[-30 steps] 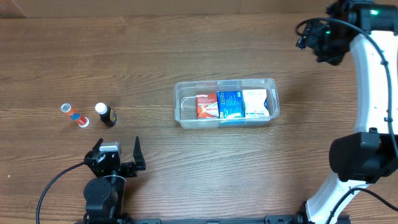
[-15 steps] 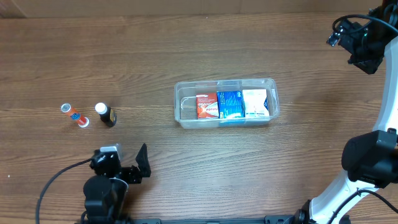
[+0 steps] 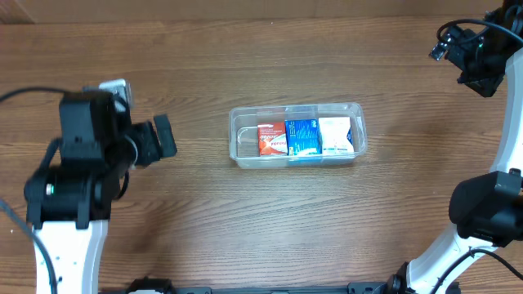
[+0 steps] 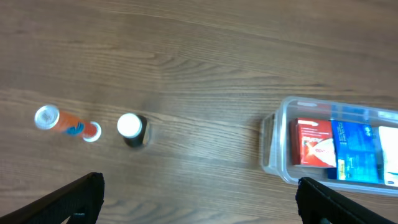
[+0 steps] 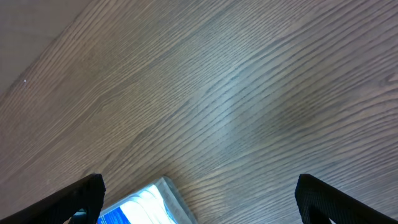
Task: Pack container
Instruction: 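Reach the left gripper to the orange tube and grasp it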
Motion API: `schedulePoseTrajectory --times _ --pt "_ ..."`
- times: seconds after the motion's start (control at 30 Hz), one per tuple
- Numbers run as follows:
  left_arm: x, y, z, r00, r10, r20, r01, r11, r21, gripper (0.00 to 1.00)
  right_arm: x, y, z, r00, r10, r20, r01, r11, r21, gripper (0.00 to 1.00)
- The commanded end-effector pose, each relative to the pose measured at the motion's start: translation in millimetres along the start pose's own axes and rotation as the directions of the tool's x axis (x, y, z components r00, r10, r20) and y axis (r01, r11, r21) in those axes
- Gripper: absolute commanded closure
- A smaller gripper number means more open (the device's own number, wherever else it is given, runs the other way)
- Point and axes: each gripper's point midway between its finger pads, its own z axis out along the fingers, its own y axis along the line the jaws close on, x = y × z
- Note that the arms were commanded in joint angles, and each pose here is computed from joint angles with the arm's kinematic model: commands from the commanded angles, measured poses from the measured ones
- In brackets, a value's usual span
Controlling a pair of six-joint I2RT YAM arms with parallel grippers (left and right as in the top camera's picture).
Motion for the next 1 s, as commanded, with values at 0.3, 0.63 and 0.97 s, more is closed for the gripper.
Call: schedulePoseTrajectory --times 0.3,0.63,0.97 --pt "33 142 37 0.915 -0.347 -0.206 0.251 0.889 -0.384 0.0 -6 6 -20 0.998 -0.011 0.054 0.012 1.0 -0.019 0.0" --pt "38 193 127 0.846 -0.459 -0.273 0.351 0.863 -0.362 0.05 -6 6 -20 0.998 -0.011 0.054 0.012 1.0 -0.019 0.0" --pt "22 185 161 0.88 -0.402 -0.254 0.331 0.901 -0.279 0.25 -6 6 -20 0.998 -0.011 0.054 0.012 1.0 -0.019 0.0"
